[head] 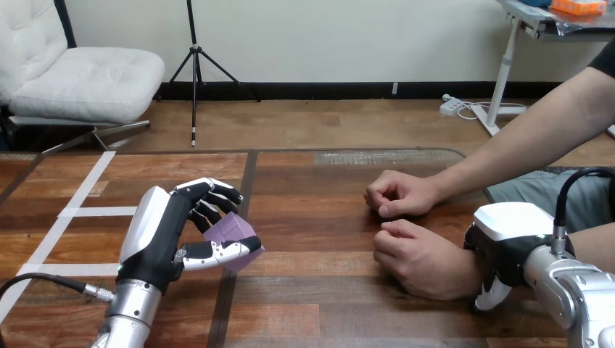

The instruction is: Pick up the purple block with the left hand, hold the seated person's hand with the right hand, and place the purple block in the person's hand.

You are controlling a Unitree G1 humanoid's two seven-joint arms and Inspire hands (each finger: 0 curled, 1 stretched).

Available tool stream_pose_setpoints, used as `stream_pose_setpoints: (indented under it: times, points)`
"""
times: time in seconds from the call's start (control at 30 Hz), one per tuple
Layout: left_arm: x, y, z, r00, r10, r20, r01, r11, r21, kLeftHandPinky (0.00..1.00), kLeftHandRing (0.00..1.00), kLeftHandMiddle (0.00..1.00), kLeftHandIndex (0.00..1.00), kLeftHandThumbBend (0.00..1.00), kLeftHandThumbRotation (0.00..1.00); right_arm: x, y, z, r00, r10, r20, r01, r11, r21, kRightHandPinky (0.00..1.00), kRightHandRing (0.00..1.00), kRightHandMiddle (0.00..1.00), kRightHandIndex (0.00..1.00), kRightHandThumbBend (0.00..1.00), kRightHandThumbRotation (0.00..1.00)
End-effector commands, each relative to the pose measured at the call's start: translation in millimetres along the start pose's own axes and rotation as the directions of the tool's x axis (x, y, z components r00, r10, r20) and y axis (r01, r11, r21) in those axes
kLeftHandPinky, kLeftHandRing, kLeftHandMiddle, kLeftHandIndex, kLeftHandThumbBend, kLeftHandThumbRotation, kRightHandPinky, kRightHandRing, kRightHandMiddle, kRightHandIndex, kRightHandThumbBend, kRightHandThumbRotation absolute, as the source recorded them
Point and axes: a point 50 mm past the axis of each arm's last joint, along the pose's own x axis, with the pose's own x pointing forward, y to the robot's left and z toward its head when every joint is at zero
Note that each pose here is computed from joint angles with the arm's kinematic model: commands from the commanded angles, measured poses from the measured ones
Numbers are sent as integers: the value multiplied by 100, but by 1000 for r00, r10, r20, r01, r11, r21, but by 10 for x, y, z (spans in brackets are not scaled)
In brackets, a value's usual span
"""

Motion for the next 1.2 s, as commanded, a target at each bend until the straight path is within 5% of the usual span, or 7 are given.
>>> stream_pose_setpoints:
  times: [0.0, 0.73, 1.17]
  points:
    - [179, 144, 140, 995, 47, 90, -48, 999, 8, 40, 46, 54, 57, 64, 13, -35, -79, -101, 999, -38, -27, 39, 999, 15, 44, 53, 58, 61, 72, 0]
    - [186, 122, 157, 994, 45, 96, -45, 999, -3, 39, 46, 54, 57, 64, 15, -106, -152, -103, 996, -88, -16, 88, 996, 23, 40, 51, 56, 58, 73, 0]
    - [184, 108, 184, 992, 45, 115, -43, 999, -25, 39, 46, 54, 57, 64, 16, -201, -259, -107, 985, -172, 22, 171, 983, 68, 37, 46, 52, 55, 76, 0]
